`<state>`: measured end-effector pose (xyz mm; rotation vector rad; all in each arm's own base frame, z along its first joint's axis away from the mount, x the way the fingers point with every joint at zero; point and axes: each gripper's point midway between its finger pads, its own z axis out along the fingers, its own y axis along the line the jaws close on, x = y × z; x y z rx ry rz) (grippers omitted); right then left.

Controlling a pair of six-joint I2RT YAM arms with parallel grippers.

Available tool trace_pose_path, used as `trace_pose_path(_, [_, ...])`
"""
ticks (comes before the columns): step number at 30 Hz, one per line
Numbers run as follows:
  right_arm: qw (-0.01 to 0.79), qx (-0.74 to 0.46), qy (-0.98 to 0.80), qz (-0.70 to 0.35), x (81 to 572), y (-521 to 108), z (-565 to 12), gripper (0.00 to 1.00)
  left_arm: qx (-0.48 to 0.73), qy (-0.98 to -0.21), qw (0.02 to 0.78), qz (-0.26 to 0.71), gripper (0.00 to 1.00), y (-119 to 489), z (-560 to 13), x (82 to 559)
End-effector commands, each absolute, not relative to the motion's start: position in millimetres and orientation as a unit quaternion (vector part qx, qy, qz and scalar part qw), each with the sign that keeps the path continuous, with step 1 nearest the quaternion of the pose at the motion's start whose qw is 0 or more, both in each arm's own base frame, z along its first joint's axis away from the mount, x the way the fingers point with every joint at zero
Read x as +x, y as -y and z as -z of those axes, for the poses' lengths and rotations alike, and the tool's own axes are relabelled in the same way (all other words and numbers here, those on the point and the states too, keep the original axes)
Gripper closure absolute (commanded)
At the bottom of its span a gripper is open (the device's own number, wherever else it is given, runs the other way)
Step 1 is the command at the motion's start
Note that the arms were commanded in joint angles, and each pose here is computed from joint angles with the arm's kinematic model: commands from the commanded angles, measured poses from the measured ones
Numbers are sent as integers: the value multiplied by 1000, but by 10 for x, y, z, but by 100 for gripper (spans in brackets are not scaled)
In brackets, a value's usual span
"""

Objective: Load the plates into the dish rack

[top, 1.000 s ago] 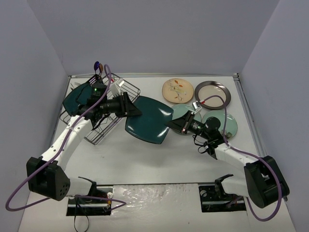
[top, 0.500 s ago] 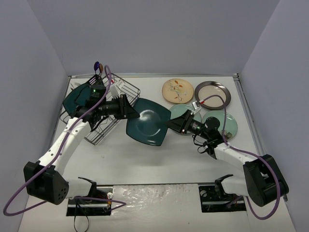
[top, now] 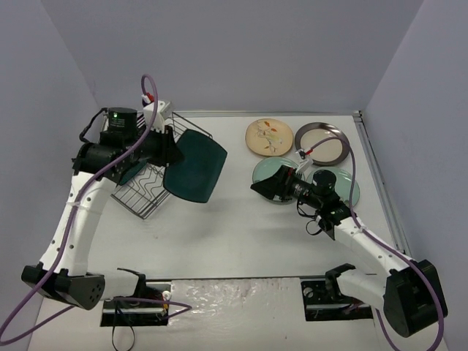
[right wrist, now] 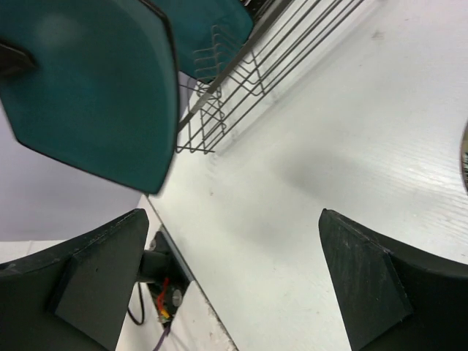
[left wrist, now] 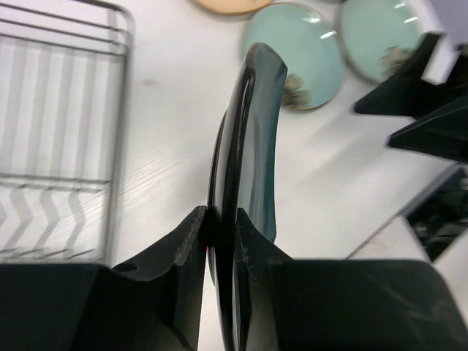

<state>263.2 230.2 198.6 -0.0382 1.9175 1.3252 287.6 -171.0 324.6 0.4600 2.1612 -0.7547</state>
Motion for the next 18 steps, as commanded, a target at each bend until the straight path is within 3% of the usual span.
trace_pose_path(1, [447,-45,-754,-479,2722,-2190,-2154,0,244,-835,480,115,100,1077,-3720,2991])
trace_pose_path(10, [462,-55,-747,-475,2661,-2147,-2241,0,289,-847,433,-108,100,354,-3855,3274])
trace_pose_path(18, [436,-58,-760,-479,2603,-2173,-2105,0,284,-839,432,-171,100,-170,-3889,3656])
